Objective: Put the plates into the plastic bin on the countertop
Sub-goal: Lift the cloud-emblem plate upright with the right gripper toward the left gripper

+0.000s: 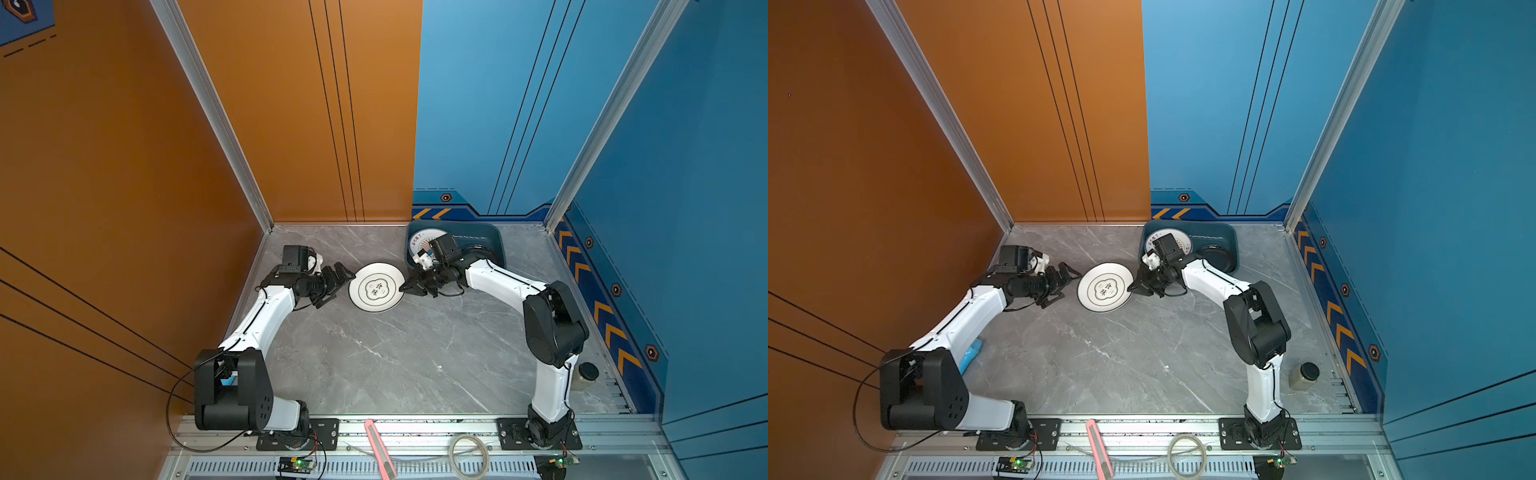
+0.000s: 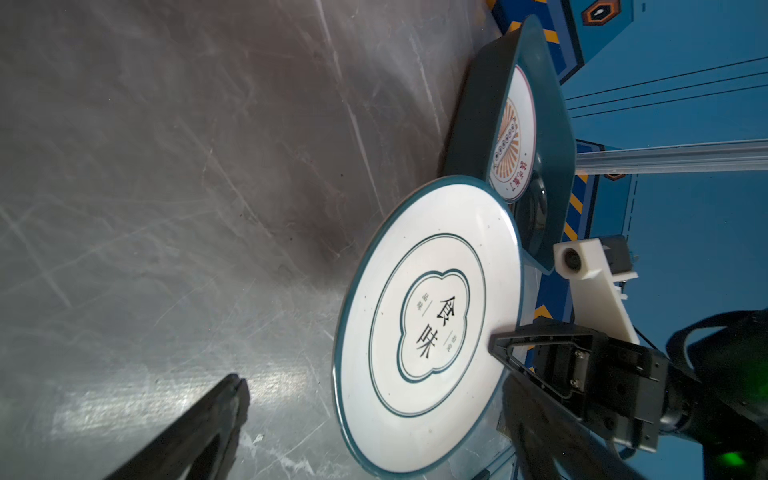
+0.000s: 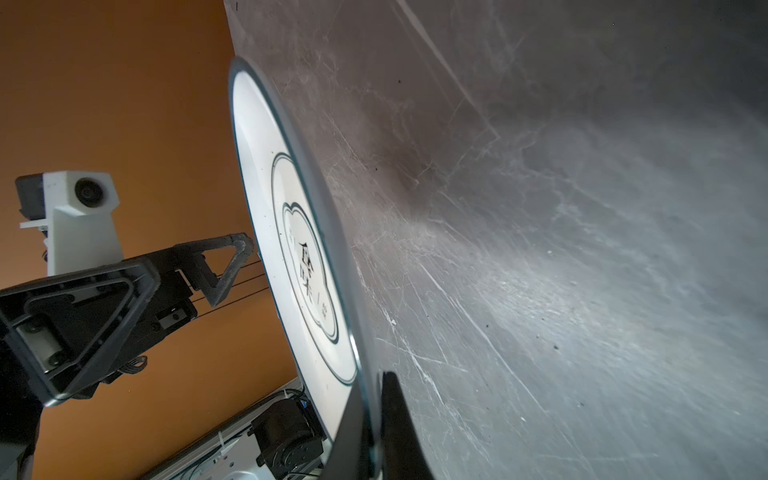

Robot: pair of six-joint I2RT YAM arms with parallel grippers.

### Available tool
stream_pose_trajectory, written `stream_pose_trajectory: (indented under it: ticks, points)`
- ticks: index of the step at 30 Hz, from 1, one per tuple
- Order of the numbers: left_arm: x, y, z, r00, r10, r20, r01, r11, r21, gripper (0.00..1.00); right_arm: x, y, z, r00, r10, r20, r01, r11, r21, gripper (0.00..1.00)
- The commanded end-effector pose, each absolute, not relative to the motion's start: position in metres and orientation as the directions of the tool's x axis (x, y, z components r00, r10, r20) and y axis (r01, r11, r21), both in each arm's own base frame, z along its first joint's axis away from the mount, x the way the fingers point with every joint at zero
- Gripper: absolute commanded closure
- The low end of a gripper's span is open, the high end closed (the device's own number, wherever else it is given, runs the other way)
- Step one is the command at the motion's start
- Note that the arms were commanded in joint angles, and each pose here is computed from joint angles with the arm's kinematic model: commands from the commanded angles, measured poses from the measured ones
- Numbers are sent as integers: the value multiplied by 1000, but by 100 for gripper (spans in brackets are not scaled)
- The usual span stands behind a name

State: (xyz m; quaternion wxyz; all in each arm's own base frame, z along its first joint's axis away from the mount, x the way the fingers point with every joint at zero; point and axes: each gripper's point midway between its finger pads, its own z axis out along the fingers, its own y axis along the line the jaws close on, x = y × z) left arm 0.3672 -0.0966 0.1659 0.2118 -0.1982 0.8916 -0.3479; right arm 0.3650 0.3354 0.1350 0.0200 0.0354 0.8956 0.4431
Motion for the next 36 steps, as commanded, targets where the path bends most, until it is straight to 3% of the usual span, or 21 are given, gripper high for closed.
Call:
stream_pose_trajectory:
  ticks: [1, 14, 18, 20, 28, 36]
  points:
    - [385, -117, 191, -835, -469, -287, -102, 644, -758, 2, 369, 328, 178, -995, 71, -65, -15, 551, 835, 100]
    - [415, -176, 189, -861, -419, -287, -10, 580, -815, 1, 391, 302, 206, -989, 128, -68, 4, 492, 871, 100]
    - [425, -192, 195, -870, -401, -288, 20, 553, -833, 7, 393, 298, 209, -989, 132, -69, 4, 485, 875, 100]
    - [429, -199, 200, -874, -391, -289, 41, 534, -845, 12, 394, 297, 208, -988, 136, -67, 7, 483, 876, 100]
    - [434, -215, 200, -884, -388, -262, 59, 462, -885, 49, 406, 293, 210, -984, 171, -50, 31, 437, 899, 100]
    - [438, -226, 206, -890, -376, -258, 90, 410, -907, 71, 416, 288, 212, -981, 191, -41, 42, 414, 909, 100]
